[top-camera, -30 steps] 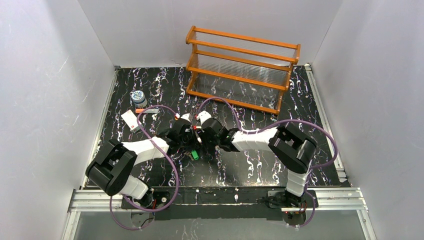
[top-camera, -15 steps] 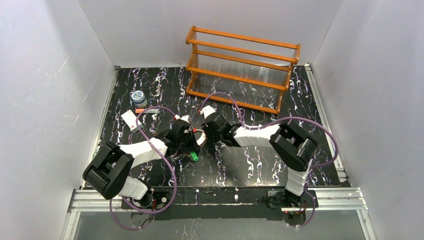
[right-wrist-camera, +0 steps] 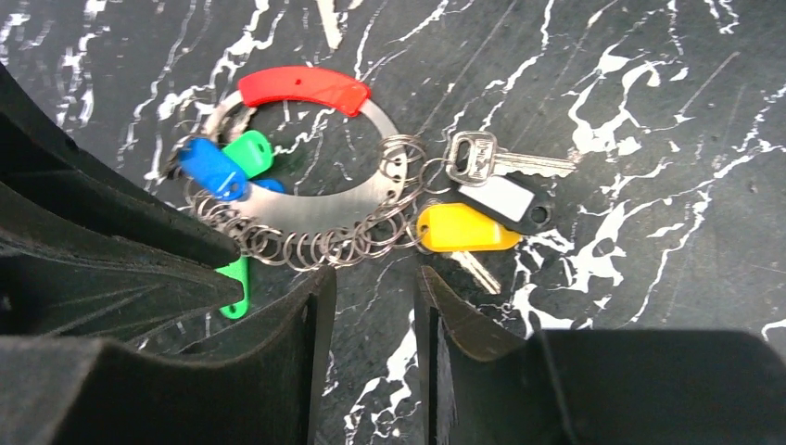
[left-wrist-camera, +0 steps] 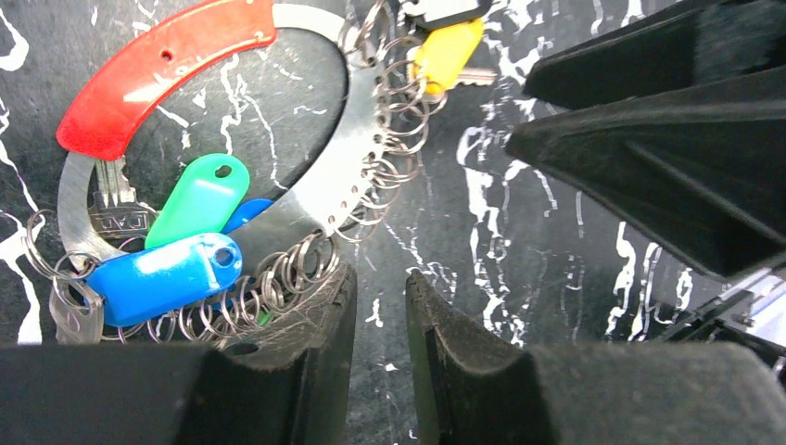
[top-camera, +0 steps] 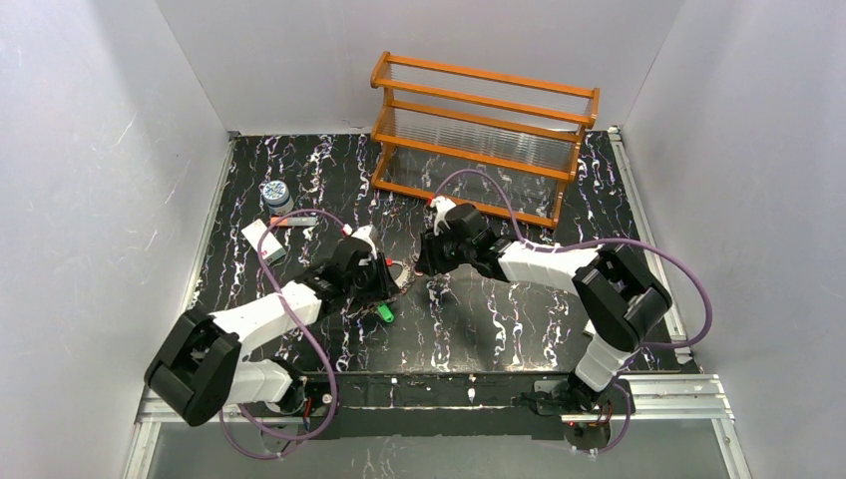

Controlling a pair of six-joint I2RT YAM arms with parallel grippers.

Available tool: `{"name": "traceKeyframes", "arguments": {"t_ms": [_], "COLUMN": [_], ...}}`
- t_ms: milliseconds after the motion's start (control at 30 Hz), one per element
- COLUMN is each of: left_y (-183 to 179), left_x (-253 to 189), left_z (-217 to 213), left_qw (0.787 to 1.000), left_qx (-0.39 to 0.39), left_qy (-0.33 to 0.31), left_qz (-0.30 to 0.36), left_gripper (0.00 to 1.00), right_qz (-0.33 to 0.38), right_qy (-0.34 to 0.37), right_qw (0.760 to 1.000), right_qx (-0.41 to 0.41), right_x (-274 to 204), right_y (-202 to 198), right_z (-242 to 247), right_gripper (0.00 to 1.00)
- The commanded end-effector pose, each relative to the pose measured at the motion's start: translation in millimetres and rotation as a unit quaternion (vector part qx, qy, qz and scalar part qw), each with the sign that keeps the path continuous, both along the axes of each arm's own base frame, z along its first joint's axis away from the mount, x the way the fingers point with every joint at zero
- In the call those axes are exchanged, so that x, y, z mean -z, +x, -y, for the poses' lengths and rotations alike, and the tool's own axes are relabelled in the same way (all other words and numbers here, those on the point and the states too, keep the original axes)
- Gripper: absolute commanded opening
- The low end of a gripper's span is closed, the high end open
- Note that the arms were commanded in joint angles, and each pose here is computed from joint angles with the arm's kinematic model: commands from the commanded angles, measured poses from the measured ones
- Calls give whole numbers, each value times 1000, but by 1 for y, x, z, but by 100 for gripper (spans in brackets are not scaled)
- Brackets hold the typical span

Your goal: Put the keys on the keyring

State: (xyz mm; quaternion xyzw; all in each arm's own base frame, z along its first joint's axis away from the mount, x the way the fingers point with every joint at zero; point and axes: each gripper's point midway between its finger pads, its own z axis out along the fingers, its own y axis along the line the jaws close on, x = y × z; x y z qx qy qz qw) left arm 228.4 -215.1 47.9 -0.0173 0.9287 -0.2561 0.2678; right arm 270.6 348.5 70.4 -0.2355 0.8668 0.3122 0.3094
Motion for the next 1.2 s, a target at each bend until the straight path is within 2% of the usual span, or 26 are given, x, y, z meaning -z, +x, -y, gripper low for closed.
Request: {"name": "traceKeyframes", "arguments": {"t_ms": [0, 200, 333, 400, 467, 567, 633, 733, 900, 1033, 1167], "left_y": [2, 7, 8, 8, 9, 7, 9, 8, 6, 5, 4], "left_x": [-22, -47, -65, -74, -83, -94, -98, -104, -109, -110, -109], "left_z": [0, -2, -4, -8, -12, -15, -22, -27, -29, -30, -29], "left_qw": [999, 996, 991, 988, 984, 979, 976, 973, 968, 967, 967], "left_qx": [6, 3, 7, 4, -2, 2, -10, -12, -4, -1, 0], "left_qy": [-18, -37, -49, -53, -56, -60, -52, -50, -49, -52, -54], "left_qz": [36, 84, 125, 146, 167, 193, 210, 224, 244, 250, 249], "left_gripper": [26, 29, 29, 29, 29, 30, 30, 30, 30, 30, 30], "right_qz": [-20, -17, 69, 136, 200, 308, 353, 382, 408, 422, 422], "right_qy": [67, 60, 8, -12, -3, 16, 15, 3, -2, -6, -14], "right_qw": [997, 995, 986, 973, 953, 895, 868, 834, 814, 808, 800], "right_qx": [-43, -83, -150, -187, -229, -324, -348, -399, -413, -411, -425], "right_x": [-25, -13, -8, -13, -21, -23, -22, -14, -14, -18, -12], "right_y": [-18, -27, -28, -26, -27, -43, -45, -50, -43, -36, -30], "right_z": [-13, -15, -22, -25, -27, -27, -25, -26, -33, -39, -45], "right_gripper": [45, 46, 51, 52, 55, 58, 59, 62, 59, 55, 46]}}
